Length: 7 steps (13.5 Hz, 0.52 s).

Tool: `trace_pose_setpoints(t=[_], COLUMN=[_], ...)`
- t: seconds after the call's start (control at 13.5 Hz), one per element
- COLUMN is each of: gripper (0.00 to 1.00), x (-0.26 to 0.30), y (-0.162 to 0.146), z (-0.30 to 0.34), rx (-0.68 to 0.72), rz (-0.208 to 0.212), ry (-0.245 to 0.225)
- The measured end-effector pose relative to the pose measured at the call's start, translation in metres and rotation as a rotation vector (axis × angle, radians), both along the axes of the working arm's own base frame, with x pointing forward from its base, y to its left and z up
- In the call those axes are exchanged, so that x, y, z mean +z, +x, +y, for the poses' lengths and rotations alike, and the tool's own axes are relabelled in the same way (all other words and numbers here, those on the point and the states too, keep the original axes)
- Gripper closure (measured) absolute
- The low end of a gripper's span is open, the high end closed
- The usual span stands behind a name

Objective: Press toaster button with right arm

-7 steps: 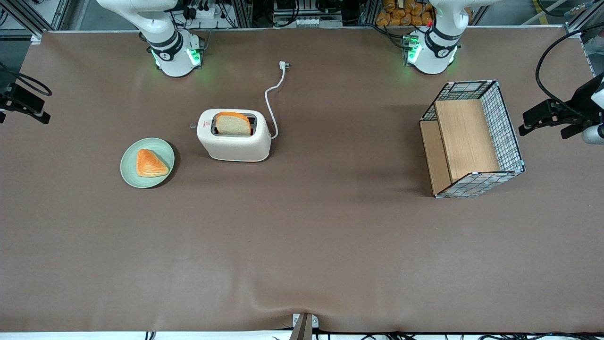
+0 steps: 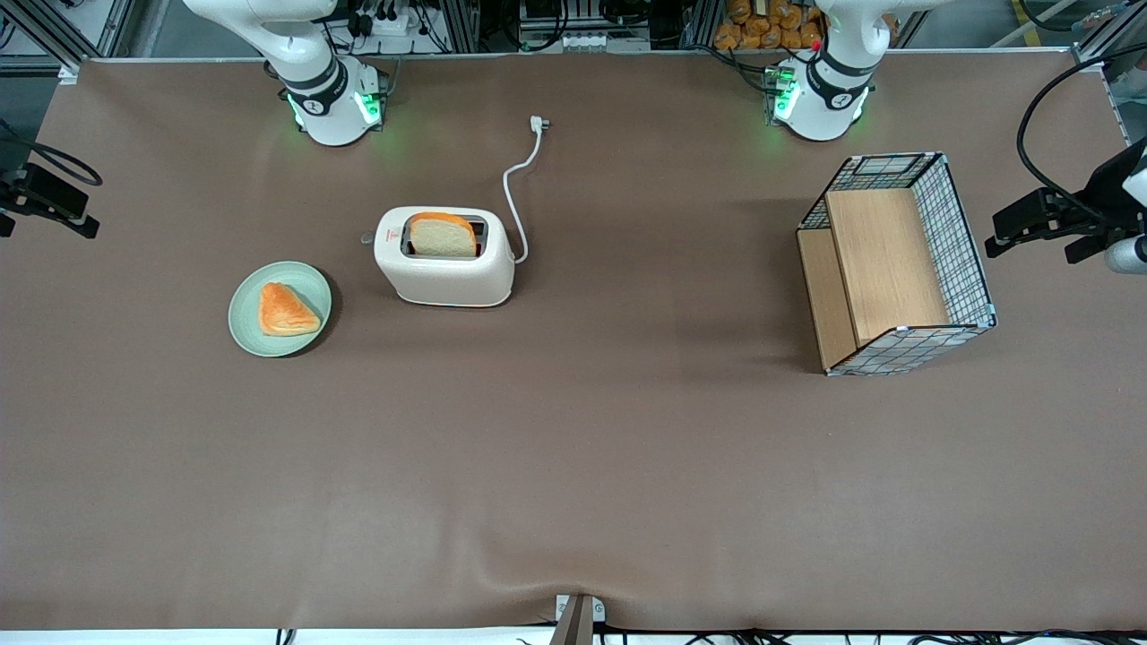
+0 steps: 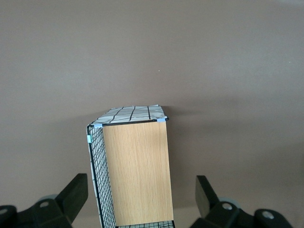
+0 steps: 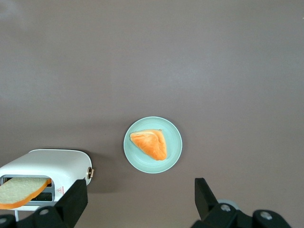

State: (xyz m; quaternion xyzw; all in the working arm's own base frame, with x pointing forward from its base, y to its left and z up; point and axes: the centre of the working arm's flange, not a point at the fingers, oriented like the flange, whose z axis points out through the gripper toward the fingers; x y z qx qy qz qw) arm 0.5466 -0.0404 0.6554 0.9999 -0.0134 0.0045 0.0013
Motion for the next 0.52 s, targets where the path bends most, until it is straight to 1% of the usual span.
trace_pose_setpoints(t=[0.3, 0.37, 0.52], gripper=[0.0, 0.0, 0.0], x=[-0.02, -0.028, -0.047], y=[0.003, 0.003, 0.003], z=[0.001, 0.002, 0.004], rx=[0.001, 0.002, 0.002], rz=[0.056, 0.075, 0.115], ry=[0.004, 0.01, 0.04])
